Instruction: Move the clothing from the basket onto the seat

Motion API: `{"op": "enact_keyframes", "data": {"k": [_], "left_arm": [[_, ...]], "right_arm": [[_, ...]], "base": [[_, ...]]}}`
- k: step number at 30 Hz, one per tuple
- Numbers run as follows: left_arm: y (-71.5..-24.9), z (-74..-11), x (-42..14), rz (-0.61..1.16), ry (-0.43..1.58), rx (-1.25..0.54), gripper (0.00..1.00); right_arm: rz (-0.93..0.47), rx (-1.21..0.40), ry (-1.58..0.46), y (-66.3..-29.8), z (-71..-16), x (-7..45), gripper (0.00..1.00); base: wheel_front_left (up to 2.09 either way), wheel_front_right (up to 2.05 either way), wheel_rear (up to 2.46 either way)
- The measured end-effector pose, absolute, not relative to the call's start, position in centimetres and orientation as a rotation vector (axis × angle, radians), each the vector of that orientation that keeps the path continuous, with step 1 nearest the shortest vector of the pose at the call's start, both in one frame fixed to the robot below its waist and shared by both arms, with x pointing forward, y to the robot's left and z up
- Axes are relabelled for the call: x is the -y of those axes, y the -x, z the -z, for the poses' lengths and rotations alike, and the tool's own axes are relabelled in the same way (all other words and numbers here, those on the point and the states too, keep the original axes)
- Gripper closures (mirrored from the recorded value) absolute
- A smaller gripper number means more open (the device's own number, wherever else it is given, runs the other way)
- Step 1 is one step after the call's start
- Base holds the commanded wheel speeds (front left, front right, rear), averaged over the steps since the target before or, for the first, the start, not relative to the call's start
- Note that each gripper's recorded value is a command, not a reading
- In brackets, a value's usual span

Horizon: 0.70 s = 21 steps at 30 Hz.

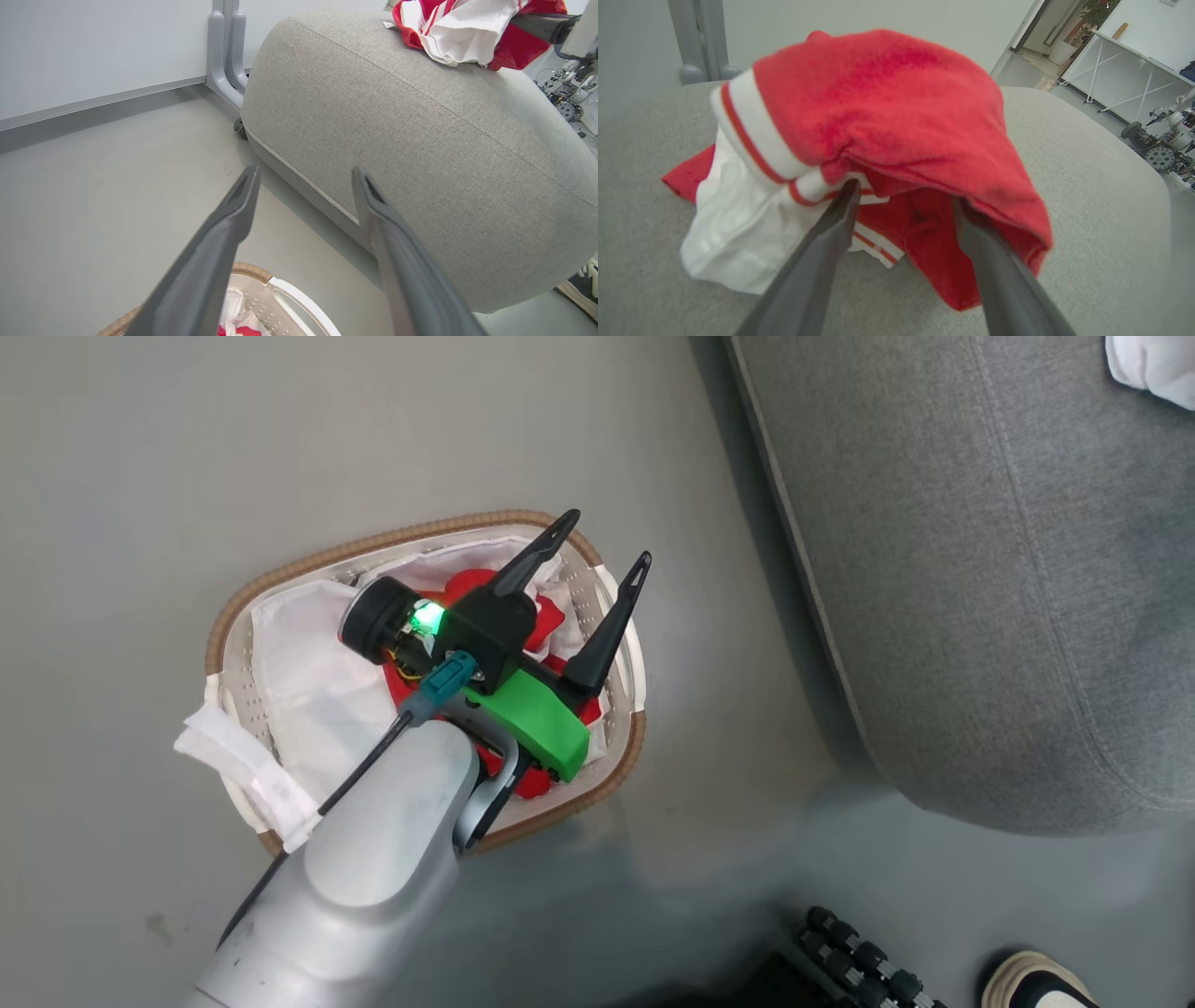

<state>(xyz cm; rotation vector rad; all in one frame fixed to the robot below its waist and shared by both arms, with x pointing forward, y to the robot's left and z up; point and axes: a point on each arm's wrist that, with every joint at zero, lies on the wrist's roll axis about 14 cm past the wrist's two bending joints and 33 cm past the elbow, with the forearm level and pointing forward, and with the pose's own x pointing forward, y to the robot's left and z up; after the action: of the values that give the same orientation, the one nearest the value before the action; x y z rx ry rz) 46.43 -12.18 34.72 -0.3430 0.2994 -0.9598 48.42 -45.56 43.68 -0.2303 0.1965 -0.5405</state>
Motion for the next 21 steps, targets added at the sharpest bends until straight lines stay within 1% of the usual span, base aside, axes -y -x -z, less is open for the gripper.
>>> {"op": "enact_keyframes", "data": {"k": [4,6,9,11,15,21], "left_arm": [[-46.5,-35.7,11.6,0.934,0.346,-0.289,0.00],[-46.6,-36.3,11.4,0.921,0.349,-0.279,0.00],[-46.7,-37.1,10.5,0.888,0.349,-0.270,0.00],[-46.8,-37.6,9.7,0.859,0.348,-0.262,0.00],[-46.8,-38.7,8.1,0.811,0.327,-0.239,0.00],[-47.2,-40.1,4.1,0.665,0.330,-0.217,0.00]], "right_arm": [[0.546,-0.212,0.195,-46.5,-42.8,44.6,0.00],[0.551,-0.185,0.173,-46.1,-43.3,44.2,0.00],[0.525,-0.190,0.155,-45.1,-42.9,42.6,0.00],[0.535,-0.165,0.103,-44.5,-43.1,41.9,0.00],[0.503,-0.108,0.062,-44.7,-44.4,40.2,0.00],[0.380,-0.062,0.045,-46.3,-45.7,36.1,0.00]], "base": [[0.00,0.00,0.00],[0.00,0.00,0.00],[0.00,0.00,0.00],[0.00,0.00,0.00],[0.00,0.00,0.00],[0.00,0.00,0.00]]}}
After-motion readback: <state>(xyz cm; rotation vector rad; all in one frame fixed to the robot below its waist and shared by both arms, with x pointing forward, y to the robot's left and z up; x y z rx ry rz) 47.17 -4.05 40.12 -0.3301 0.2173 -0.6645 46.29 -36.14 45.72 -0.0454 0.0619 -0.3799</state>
